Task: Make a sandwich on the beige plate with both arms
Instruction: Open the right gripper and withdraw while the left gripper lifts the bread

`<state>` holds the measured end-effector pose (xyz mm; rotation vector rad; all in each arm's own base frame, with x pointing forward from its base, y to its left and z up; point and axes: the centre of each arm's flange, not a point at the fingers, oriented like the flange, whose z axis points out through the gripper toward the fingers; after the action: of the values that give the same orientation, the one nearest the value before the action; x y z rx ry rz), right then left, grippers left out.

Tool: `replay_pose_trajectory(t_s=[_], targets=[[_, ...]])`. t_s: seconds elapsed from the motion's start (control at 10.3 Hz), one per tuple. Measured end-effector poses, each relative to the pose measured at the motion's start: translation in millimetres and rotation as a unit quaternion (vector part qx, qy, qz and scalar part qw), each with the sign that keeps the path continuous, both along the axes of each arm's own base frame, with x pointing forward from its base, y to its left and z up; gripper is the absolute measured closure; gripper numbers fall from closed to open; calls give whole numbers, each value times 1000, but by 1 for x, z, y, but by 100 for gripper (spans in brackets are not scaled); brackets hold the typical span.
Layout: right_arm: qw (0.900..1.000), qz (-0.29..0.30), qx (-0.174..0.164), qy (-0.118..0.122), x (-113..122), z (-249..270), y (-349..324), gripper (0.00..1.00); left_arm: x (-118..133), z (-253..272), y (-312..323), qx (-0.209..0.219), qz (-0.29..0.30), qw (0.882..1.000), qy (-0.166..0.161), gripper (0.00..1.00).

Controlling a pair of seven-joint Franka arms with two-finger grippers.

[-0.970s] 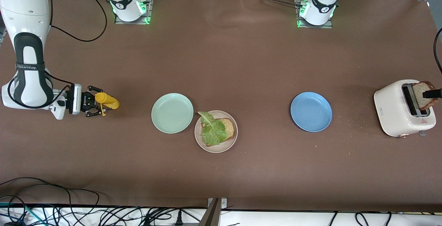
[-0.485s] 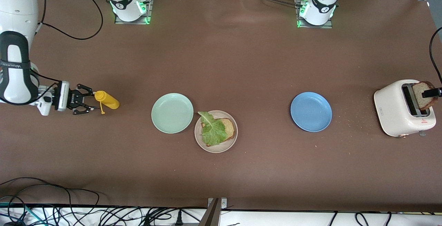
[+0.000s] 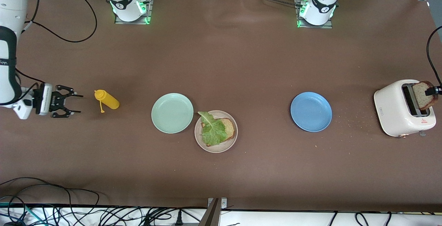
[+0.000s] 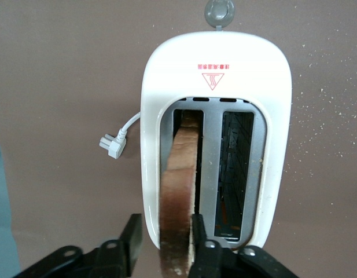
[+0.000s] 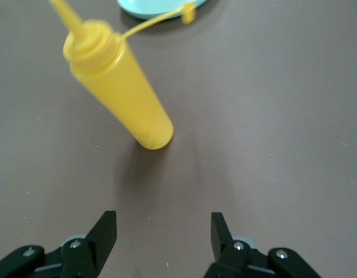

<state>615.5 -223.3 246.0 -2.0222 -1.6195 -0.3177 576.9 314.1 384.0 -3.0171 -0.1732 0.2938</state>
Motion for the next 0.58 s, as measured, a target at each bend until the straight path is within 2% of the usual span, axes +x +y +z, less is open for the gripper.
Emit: replay_pose_trajectory(t_s=[0.1,0.19,0.39,0.49,0.58], targets=[[999,-36,-21,27,12,32,-4,15,1,1,-2,0,-2,1000,-1,80],[995,-73,-38,50,20,60,-8,13,2,2,-3,0,-3,1000,-2,88],[981,-150,-86,84,34,117,-11,10,3,6,-7,0,-5,1000,-4,89],[967,-203,-106,109,38,146,-6,10,5,11,-14,-1,-9,1000,-5,89],[950,-252,-116,146,38,169,3,10,8,18,-23,-4,-13,1000,-4,92]])
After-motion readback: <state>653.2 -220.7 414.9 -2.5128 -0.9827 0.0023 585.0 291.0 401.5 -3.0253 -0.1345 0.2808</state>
